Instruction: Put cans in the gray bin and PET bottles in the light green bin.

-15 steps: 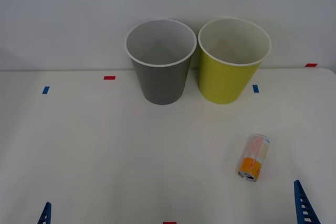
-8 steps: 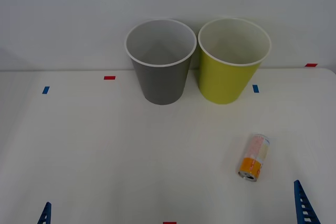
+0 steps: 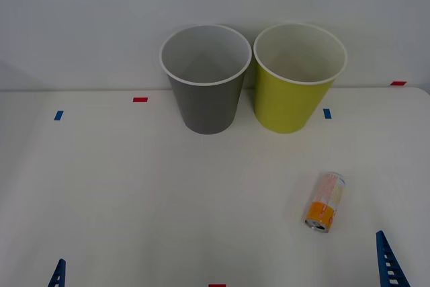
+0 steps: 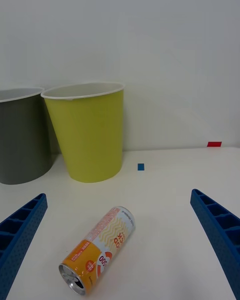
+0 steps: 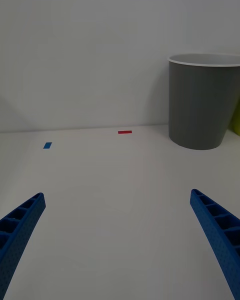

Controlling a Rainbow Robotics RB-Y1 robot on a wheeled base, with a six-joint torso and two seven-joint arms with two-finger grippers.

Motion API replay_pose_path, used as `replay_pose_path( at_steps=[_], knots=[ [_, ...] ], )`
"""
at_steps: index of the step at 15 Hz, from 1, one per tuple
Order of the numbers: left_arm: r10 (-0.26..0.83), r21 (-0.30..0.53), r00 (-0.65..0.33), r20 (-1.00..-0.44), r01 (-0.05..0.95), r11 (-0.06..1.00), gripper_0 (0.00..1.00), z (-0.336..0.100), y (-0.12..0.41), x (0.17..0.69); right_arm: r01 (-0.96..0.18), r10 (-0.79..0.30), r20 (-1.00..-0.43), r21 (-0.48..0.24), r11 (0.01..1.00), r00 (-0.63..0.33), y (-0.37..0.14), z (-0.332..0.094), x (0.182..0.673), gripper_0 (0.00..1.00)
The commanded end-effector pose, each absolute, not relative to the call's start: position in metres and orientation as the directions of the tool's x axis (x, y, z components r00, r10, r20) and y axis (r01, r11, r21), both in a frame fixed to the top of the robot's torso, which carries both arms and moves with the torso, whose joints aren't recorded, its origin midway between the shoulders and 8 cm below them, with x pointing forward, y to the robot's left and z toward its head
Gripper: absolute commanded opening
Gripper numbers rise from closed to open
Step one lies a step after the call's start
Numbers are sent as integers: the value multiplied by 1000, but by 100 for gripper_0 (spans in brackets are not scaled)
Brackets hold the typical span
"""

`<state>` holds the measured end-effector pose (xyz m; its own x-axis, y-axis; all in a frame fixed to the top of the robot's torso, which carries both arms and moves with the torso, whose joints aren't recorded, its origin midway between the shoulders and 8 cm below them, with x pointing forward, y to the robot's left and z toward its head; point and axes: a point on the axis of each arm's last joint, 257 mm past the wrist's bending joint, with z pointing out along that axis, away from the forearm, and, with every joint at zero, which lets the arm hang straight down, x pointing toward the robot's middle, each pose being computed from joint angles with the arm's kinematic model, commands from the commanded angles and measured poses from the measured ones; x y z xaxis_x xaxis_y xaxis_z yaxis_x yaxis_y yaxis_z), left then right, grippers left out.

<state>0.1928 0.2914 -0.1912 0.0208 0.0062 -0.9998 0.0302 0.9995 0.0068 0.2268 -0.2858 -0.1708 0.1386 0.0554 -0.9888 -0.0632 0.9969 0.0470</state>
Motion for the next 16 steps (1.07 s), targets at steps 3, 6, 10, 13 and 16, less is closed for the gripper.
replay_pose_path(
  at_steps=[3, 6, 10, 13, 16],
  knots=[
    [6, 7, 21, -1000, 30, 1000, 100, -191, 291, 193, -63, 55, -989, 47, 997, 139, -286, -171, 227, 100],
    [6, 7, 21, -1000, 30, 1000, 100, -191, 291, 193, -63, 55, -989, 47, 997, 139, -286, -171, 227, 100],
    [6, 7, 21, -1000, 30, 1000, 100, -191, 291, 193, -63, 55, -989, 47, 997, 139, -286, -171, 227, 100],
    [6, 7, 21, -1000, 30, 1000, 100, -191, 291, 193, -63, 55, -989, 47, 997, 139, -286, -171, 227, 100],
    [6, 7, 21, -1000, 30, 1000, 100, -191, 291, 193, -63, 55, -989, 47, 997, 139, -286, -171, 227, 100]
  ],
)
